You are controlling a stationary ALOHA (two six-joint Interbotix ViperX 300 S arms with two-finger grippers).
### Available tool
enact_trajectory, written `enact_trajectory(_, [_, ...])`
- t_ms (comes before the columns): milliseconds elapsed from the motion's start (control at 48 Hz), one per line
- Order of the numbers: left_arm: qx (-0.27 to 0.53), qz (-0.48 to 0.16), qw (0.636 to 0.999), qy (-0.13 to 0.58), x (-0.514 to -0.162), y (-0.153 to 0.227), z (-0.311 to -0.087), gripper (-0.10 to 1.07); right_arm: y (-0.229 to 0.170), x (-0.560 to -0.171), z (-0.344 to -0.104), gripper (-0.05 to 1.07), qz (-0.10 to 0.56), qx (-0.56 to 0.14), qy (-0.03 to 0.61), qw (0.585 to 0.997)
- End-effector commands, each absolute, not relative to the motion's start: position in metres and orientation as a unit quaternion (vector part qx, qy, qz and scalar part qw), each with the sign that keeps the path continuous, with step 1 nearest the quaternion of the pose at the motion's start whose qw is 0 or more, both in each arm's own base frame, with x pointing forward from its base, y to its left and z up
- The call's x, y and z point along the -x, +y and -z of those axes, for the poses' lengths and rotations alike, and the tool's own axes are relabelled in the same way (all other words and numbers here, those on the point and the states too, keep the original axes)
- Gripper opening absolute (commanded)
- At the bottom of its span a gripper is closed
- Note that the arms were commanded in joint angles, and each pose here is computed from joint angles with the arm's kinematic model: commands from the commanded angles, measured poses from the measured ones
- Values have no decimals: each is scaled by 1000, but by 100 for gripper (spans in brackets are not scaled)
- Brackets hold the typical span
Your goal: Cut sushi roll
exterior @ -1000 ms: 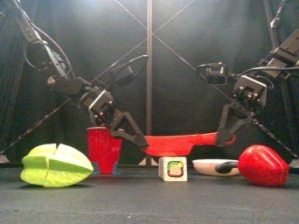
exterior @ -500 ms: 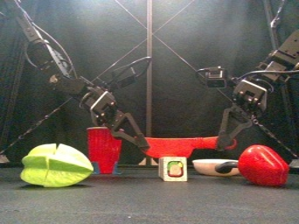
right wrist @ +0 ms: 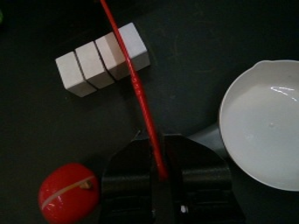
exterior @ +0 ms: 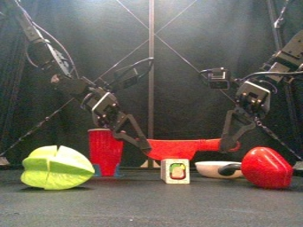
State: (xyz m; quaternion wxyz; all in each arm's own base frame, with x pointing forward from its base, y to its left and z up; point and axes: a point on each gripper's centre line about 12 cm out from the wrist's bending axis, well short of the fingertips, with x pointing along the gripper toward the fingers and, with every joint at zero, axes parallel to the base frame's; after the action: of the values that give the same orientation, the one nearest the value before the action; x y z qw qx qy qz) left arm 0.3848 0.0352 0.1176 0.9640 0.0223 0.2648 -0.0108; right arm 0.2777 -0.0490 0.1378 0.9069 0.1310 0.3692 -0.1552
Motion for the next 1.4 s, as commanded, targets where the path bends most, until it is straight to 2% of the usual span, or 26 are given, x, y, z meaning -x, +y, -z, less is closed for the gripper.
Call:
enact_trajectory(0, [-32,32,970,238,-395,19,-135,21,-55,-283,-150,28,170,-138,348,912])
enact_trajectory(479, [-37,41,971,234,-394,13,-138,21,-51,-282,-153,28,163,-136,344,914])
enact_trajectory(854, [-34,32,972,231,-395,20,-139,21,-58,-284,-157,28,182,-126,339,914])
enact_trajectory(1375, [-34,34,969,243,-393,18,-133,21,-53,-283,-152,28,178,-127,346,912])
